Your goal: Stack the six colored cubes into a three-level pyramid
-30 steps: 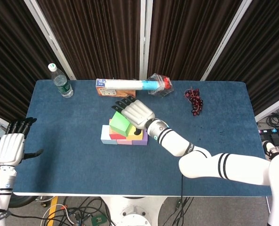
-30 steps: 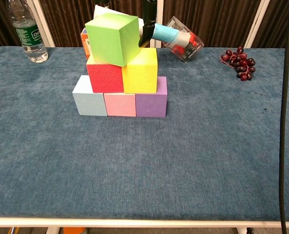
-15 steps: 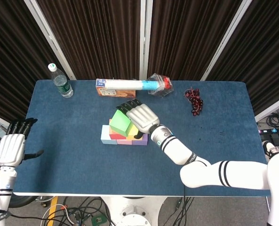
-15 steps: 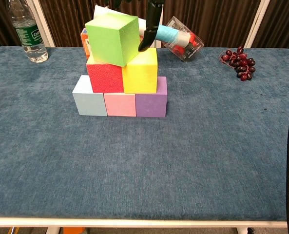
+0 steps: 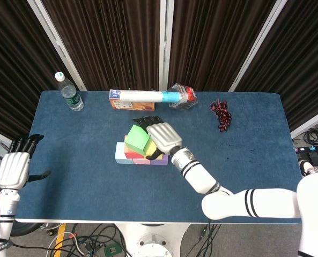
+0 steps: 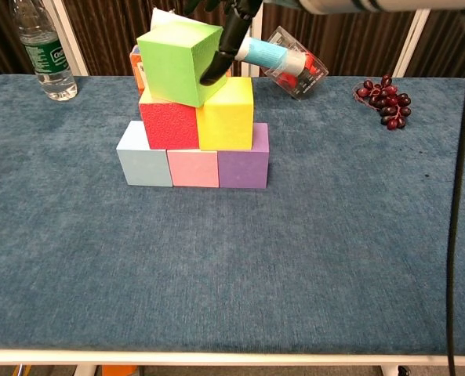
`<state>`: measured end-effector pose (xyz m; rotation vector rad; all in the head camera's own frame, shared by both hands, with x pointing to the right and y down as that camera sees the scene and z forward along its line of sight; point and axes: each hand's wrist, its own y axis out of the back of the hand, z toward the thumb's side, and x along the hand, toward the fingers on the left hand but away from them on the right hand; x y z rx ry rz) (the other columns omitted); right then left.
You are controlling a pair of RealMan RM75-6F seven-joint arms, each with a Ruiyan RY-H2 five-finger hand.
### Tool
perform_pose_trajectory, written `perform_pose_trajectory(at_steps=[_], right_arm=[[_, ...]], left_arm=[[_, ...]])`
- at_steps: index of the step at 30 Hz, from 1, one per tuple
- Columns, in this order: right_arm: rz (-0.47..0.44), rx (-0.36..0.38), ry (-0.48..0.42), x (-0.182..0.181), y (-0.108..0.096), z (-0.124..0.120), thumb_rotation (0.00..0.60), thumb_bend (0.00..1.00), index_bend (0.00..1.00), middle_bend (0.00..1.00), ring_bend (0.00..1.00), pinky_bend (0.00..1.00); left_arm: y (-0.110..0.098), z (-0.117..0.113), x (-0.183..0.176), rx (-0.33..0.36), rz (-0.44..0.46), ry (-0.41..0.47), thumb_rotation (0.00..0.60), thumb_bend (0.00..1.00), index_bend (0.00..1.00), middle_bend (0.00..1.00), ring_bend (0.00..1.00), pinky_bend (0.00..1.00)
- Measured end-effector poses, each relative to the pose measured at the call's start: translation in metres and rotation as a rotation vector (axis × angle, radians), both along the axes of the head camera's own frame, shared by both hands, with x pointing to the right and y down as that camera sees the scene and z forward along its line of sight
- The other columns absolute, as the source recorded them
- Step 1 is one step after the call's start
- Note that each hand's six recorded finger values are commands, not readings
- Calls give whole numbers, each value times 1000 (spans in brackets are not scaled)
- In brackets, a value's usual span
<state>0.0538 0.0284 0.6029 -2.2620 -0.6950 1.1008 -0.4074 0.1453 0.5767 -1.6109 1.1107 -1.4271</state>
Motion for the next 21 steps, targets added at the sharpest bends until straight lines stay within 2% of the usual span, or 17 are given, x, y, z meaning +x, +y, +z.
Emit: perform_pose_trajectory(at_steps=[12,21], right_arm=[[102,-3,-54,-3,2,17,600,2,0,110,0,0],[127,-14,-91,-6,4,22,600,80,0,196,0,0]], left_arm=[[1,2,-3,-4,-8,3,600,0,146,104,47,64],[1,4,-5,-9,-11,4,600,0,146,104,46,64]])
